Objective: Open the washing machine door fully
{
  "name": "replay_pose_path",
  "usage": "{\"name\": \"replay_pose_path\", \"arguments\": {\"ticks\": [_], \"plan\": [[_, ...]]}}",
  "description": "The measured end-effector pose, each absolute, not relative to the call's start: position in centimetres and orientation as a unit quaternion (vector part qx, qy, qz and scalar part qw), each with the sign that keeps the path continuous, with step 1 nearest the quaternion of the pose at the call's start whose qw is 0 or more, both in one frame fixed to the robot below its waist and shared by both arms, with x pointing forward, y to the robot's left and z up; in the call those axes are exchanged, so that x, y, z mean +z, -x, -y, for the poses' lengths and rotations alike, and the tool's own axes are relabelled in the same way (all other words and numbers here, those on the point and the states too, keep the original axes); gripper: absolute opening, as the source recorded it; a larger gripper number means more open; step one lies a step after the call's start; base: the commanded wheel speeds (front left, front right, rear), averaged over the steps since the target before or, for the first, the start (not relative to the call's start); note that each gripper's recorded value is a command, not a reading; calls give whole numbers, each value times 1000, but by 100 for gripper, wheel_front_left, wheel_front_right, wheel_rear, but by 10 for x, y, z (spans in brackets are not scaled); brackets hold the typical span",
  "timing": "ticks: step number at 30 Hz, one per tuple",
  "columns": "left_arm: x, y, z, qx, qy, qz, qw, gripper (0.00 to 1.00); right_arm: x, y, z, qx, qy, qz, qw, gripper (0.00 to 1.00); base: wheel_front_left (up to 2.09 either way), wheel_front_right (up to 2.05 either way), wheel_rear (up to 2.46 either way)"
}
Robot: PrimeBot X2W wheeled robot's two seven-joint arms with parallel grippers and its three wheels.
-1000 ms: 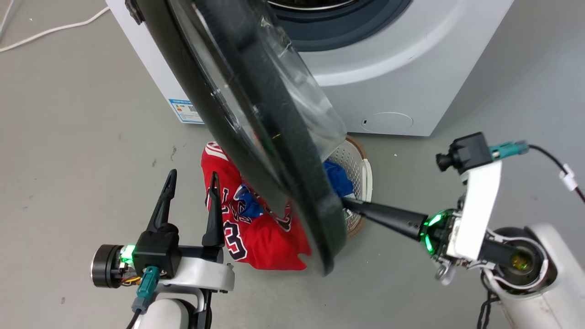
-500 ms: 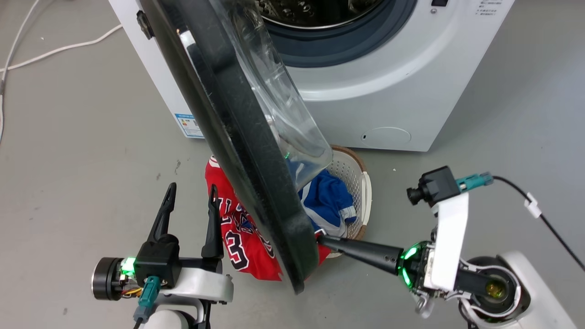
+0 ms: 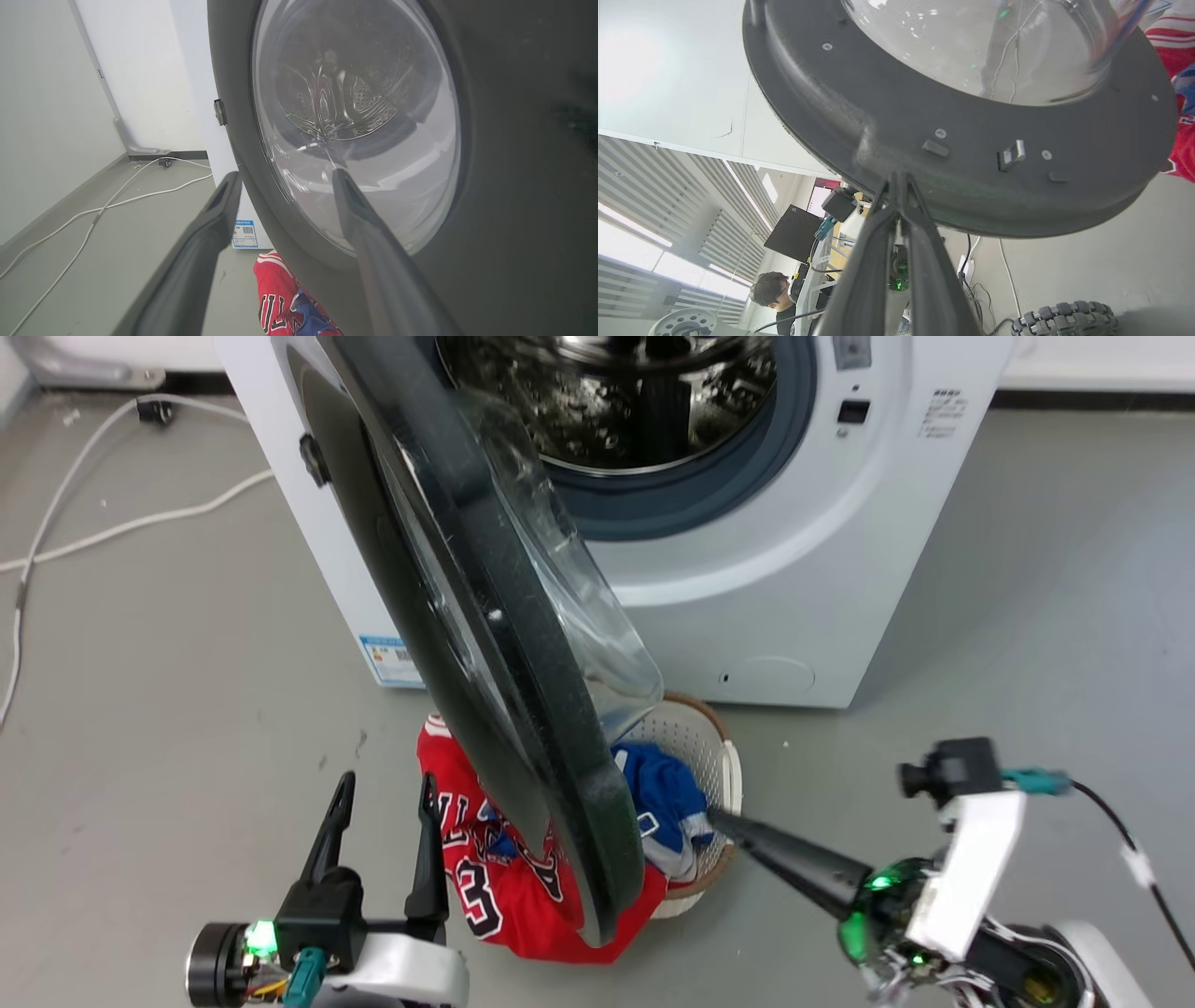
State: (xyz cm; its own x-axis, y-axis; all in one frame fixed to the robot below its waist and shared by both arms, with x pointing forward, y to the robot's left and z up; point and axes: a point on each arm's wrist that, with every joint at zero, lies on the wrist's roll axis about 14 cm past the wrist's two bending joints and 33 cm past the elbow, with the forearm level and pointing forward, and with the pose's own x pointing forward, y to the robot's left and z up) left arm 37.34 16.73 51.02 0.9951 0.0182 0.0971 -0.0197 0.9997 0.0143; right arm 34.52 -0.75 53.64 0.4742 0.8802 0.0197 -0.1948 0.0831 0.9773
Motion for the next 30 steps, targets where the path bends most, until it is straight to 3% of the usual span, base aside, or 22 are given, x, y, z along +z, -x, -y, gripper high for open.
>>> {"name": "replay_pose_path", "arguments": {"ticks": [1, 2, 3, 4, 10, 12, 15, 21, 30], "plan": [[511, -371, -168, 10, -8, 49, 999, 100, 540, -347, 13, 395, -550, -301, 671, 49, 0, 0, 0], [512, -368, -168, 12, -8, 51, 999, 100, 543, -348, 19, 387, -557, -288, 676, 66, 0, 0, 0], [513, -366, -169, 13, -8, 52, 999, 100, 546, -349, 26, 378, -564, -272, 682, 94, 0, 0, 0], [514, -363, -168, 12, -7, 53, 998, 100, 550, -351, 34, 366, -572, -253, 689, 100, 0, 0, 0], [518, -352, -170, 16, -7, 61, 998, 100, 572, -363, 83, 283, -597, -128, 740, 100, 0, 0, 0], [519, -349, -170, 16, -8, 62, 998, 100, 581, -367, 106, 243, -582, -70, 773, 100, 0, 0, 0], [520, -348, -168, 13, -9, 64, 998, 100, 591, -374, 145, 169, -498, 27, 850, 100, 0, 0, 0], [520, -345, -166, 8, -10, 64, 998, 100, 609, -362, 164, 123, -326, 155, 925, 100, 0, 0, 0], [521, -347, -162, 2, -10, 65, 998, 100, 618, -351, 167, 100, -99, 208, 968, 100, 0, 0, 0]]}}
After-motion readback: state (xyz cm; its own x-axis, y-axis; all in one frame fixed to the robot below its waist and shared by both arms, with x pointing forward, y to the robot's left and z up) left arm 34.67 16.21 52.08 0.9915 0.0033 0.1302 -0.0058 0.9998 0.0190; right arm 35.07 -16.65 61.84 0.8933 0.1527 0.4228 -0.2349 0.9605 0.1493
